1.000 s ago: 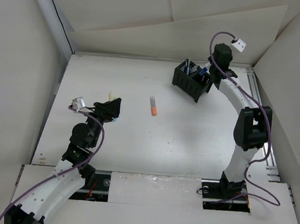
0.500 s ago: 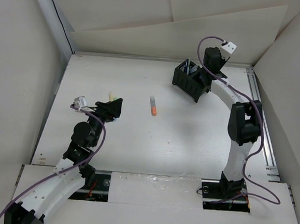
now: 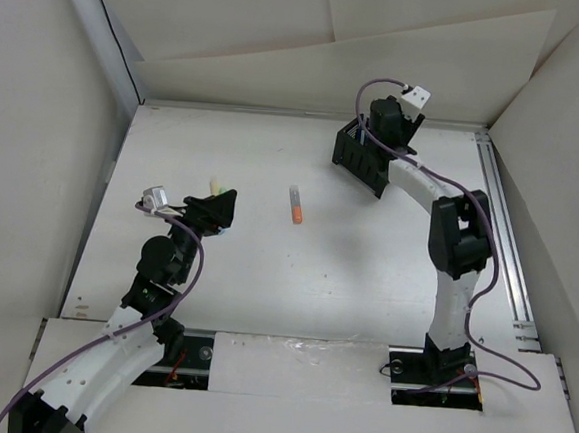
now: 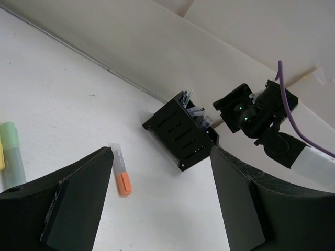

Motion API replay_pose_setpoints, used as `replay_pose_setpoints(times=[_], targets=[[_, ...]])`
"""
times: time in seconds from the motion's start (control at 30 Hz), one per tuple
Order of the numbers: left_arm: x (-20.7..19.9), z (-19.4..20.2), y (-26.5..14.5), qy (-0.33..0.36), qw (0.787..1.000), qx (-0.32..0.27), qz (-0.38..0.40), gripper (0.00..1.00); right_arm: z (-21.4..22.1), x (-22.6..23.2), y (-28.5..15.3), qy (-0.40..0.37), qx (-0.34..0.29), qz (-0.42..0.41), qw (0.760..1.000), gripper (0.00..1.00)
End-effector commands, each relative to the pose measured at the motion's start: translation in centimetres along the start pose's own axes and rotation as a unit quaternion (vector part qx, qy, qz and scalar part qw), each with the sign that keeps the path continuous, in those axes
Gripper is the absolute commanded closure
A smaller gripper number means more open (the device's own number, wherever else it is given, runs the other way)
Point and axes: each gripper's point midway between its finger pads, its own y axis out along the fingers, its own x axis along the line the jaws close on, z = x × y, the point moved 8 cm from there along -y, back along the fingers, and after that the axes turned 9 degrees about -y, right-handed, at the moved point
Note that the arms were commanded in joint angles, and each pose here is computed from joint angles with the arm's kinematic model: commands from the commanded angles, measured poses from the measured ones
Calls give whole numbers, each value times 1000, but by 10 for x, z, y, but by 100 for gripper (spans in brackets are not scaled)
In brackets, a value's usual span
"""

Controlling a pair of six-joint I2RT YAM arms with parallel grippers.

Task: Sort the stationery into containers
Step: Place the stationery in the storage box, then pick up the pen from the center of the board.

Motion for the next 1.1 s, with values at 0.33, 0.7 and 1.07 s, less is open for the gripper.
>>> replay_pose_setpoints(times=[0.33, 0.7, 1.07], targets=[[-16, -7, -1, -15, 999, -10, 44, 28, -90, -19, -81, 68, -48, -139, 987, 59], [-16, -6, -1, -15, 999, -6, 47, 29, 19, 70, -183, -80, 105, -392, 911, 100], [-16, -6, -1, -15, 999, -6, 47, 29, 102, 118, -187, -191, 211, -406, 869, 38]])
